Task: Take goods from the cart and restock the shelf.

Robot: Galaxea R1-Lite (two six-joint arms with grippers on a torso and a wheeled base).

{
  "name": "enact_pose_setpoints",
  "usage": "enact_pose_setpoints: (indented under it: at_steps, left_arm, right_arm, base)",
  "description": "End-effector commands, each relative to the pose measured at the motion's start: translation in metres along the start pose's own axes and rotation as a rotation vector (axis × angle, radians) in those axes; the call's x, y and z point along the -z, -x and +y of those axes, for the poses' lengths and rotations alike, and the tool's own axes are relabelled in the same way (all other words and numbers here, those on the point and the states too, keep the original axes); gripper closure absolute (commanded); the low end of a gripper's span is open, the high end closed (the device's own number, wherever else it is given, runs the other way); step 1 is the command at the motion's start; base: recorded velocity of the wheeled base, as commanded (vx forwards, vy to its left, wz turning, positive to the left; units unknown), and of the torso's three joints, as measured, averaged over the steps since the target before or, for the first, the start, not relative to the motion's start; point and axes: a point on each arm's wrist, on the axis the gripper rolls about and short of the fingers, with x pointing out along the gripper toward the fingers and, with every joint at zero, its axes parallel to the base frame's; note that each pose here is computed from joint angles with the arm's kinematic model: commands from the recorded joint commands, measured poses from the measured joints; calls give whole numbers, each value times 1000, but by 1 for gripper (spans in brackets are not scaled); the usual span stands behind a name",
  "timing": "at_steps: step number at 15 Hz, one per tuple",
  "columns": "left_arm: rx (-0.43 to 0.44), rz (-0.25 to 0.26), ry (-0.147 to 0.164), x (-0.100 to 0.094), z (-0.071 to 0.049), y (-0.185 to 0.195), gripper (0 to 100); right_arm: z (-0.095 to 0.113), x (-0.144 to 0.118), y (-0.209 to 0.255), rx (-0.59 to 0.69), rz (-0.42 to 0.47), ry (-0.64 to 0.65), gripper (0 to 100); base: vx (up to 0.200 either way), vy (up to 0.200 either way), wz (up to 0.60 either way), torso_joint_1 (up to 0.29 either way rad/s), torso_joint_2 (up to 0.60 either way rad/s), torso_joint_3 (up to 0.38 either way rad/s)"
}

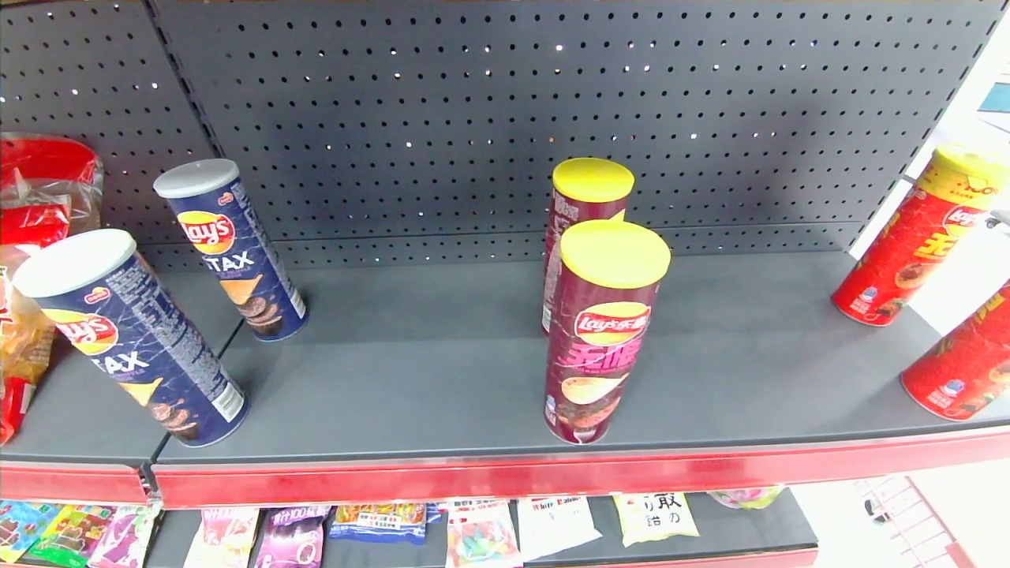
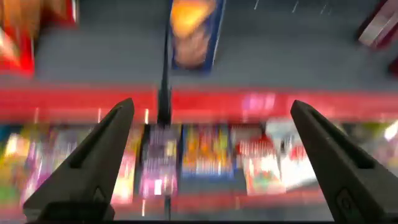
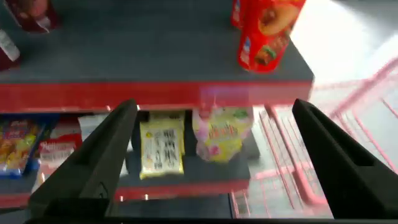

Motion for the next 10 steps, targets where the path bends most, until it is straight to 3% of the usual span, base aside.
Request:
enact_pose_setpoints:
  at_steps: [1,2,3,6,9,10]
  left_arm:
    - [29,41,-63,27,2,-4,0]
    - [-29,85,-89,32,3,-3,0]
    - [-55,89,-88,32,3,-3,0]
    - [-85,19,-91,34,2,2,0]
    - [-103,15,-86,33,3,2,0]
    - [-103,15,-83,33,3,2,0]
  right_arm:
    - [3,43,-13,-33,93,-15,0]
    - [2,45,-13,3,109,-21,0]
    - [2,44,-13,8,102,-25,0]
    - [2,44,-13,15,100,-39,0]
    - [0,46,-10,-108,55,-45,0]
    - [1,45,-9,-94,41,-48,0]
  base:
    - [0,0,0,0,0,0]
    - [0,0,0,0,0,0]
    - [0,0,0,0,0,0]
    - [0,0,0,0,0,0]
    - [0,0,0,0,0,0]
    - [0,0,0,0,0,0]
